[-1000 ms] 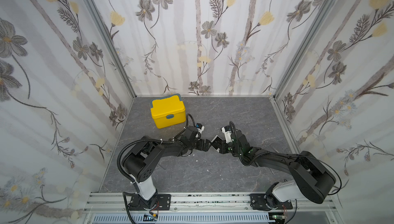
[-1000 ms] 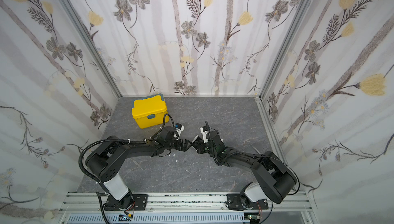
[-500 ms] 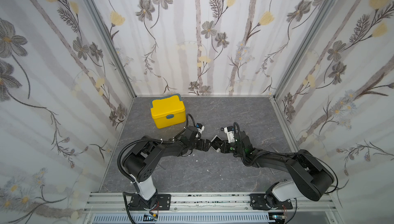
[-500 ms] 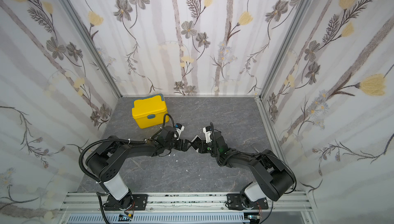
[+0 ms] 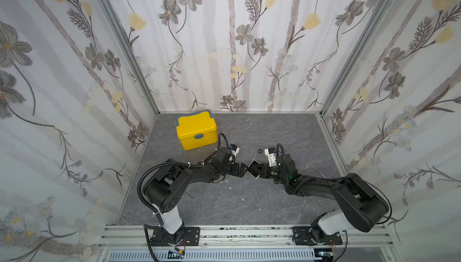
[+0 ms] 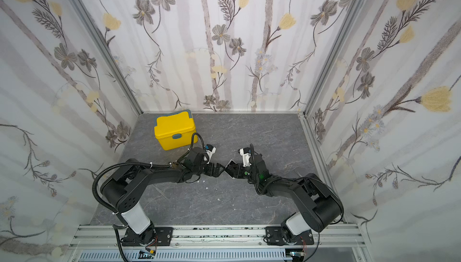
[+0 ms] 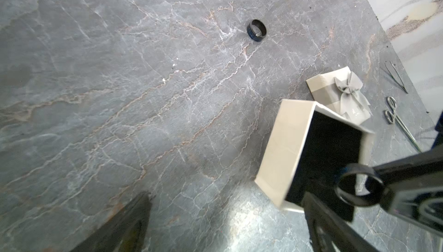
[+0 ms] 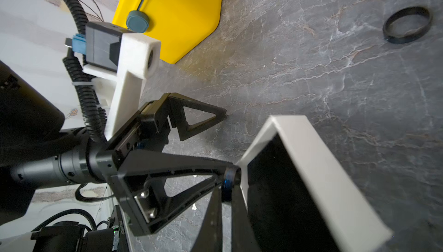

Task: Take the rings out of the lift-off lid box
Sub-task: Take out the ring from the jewelry box.

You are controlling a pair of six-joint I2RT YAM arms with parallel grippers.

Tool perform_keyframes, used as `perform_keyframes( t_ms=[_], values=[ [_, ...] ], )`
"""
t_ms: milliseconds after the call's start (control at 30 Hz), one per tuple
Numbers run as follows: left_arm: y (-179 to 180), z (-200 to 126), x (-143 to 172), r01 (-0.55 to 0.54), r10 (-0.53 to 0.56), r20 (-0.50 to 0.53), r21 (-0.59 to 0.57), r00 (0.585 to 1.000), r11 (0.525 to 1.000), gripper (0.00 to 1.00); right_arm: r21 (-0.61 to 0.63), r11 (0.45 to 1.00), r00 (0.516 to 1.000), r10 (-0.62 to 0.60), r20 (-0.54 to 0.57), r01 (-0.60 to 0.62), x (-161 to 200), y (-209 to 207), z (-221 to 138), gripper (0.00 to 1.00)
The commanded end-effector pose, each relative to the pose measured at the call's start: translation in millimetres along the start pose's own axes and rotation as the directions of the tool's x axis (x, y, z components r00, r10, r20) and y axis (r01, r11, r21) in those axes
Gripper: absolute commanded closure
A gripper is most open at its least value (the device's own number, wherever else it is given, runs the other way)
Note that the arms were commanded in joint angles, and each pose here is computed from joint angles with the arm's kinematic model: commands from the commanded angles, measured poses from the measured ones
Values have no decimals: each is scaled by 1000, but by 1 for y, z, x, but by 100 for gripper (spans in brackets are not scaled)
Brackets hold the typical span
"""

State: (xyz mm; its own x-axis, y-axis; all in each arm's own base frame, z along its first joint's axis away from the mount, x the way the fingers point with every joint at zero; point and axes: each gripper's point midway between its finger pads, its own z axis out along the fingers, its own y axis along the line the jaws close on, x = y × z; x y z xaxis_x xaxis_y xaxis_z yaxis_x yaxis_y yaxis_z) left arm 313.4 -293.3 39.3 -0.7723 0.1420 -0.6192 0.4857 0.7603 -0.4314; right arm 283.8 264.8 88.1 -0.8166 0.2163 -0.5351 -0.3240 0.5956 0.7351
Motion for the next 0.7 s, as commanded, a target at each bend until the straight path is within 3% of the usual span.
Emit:
perform_keyframes(
  t_ms=[0, 233, 433, 667],
  values=[
    [2, 1, 12, 22, -22, -52, -6, 998, 1000, 0, -76, 997, 999, 24, 26, -22, -7, 13, -1, 100],
    [3, -1, 14, 23, -24, -56, -10, 998, 1000, 0, -97, 995, 998, 41, 43, -37, -13, 15, -5, 100],
    [8, -10, 11, 19, -20, -30, -41, 999, 999, 0, -73, 997, 995, 35, 95, -28, -43, 3, -21, 100],
    [20, -34, 1, 42, -40, 27, -79, 999, 996, 0, 94, 994, 995, 53, 81, -60, -76, -42, -29, 100]
  ],
)
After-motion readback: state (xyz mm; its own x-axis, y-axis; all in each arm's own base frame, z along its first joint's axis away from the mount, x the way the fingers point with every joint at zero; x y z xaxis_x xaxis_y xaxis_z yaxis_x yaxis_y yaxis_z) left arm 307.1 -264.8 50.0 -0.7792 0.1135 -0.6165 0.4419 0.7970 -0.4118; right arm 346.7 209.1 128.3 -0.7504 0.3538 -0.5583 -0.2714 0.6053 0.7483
